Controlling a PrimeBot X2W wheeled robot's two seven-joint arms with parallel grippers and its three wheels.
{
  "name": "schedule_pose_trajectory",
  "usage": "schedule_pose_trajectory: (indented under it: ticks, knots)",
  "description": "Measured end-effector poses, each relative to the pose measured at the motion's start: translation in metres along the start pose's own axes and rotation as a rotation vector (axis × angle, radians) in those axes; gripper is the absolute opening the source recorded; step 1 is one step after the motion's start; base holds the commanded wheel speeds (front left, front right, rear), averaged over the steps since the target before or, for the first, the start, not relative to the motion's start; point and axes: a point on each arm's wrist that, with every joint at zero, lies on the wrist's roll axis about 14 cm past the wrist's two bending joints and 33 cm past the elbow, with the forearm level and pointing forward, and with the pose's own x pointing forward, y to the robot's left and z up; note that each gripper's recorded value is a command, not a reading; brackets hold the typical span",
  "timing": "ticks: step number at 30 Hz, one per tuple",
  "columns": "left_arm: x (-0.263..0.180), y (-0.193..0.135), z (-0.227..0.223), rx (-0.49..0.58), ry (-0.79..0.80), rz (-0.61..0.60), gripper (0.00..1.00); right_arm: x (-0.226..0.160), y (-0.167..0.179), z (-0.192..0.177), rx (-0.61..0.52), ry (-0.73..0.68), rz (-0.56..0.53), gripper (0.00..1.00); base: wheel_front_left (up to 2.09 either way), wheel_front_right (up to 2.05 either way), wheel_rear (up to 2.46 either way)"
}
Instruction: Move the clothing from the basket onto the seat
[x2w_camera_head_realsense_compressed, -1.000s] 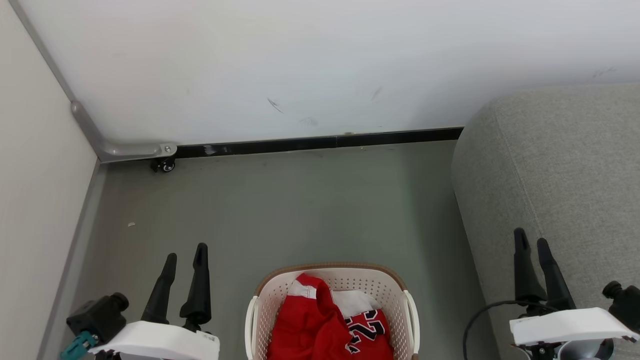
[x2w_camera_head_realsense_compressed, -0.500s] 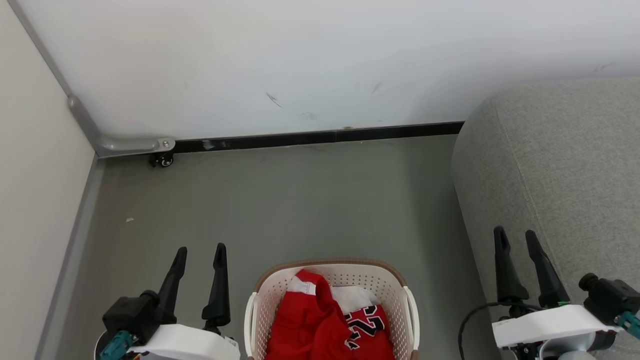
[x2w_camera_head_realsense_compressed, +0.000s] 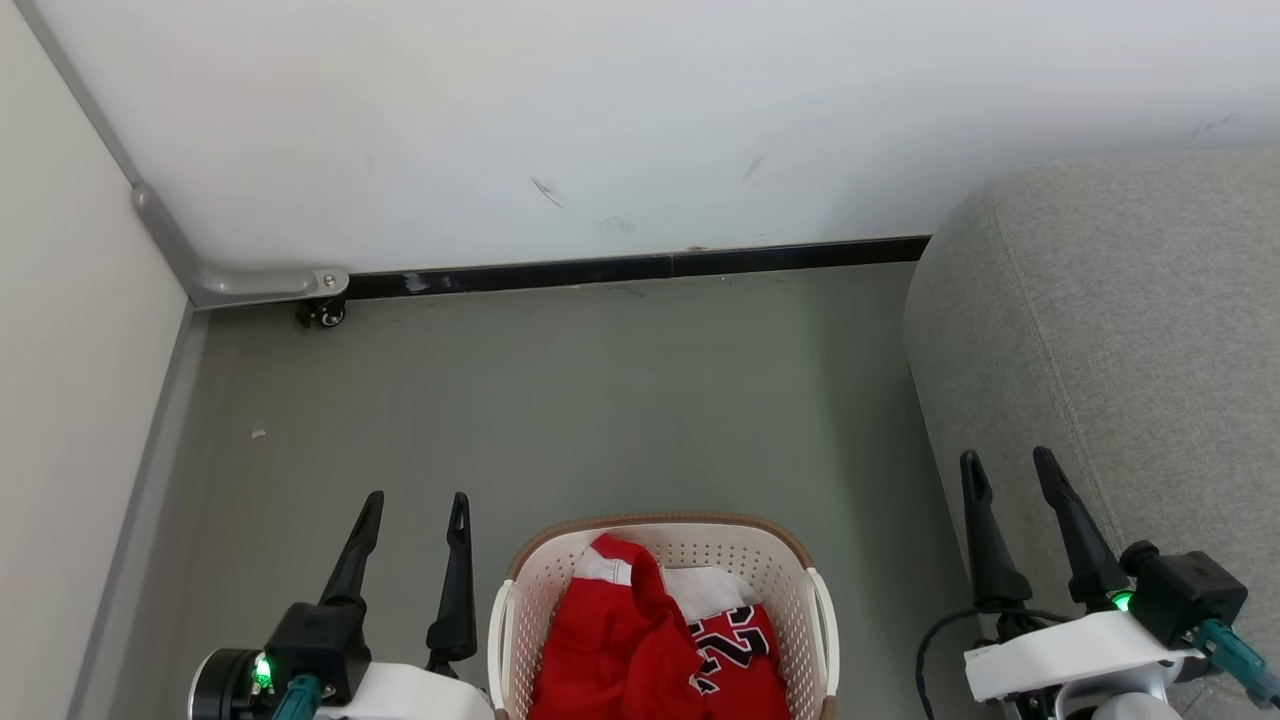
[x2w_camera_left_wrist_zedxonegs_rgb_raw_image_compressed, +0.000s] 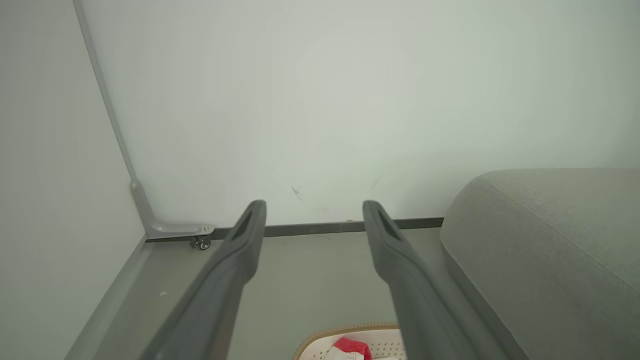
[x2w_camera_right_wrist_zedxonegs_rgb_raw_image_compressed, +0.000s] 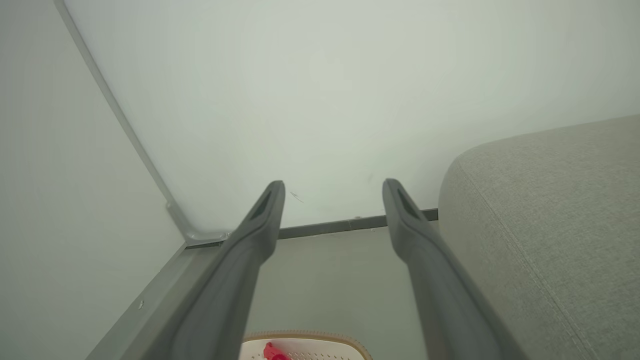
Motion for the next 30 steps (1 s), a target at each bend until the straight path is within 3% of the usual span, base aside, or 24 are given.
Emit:
schedule_pose_trajectory:
  ticks: [5, 30]
  knots:
    - [-0.0001, -0.0005, 0.0004, 0.052, -0.011, -0.004, 1.0, -0.0007, 0.001, -0.0023, -0.048, 0.003, 0.01, 1.0, 0.0, 0.0, 0.0]
    - [-0.0021, 0.0061, 0.0025, 0.033, -0.015, 0.026, 1.0, -0.004, -0.0004, 0.0001, -0.048, -0.003, 0.005, 1.0, 0.0, 0.0, 0.0]
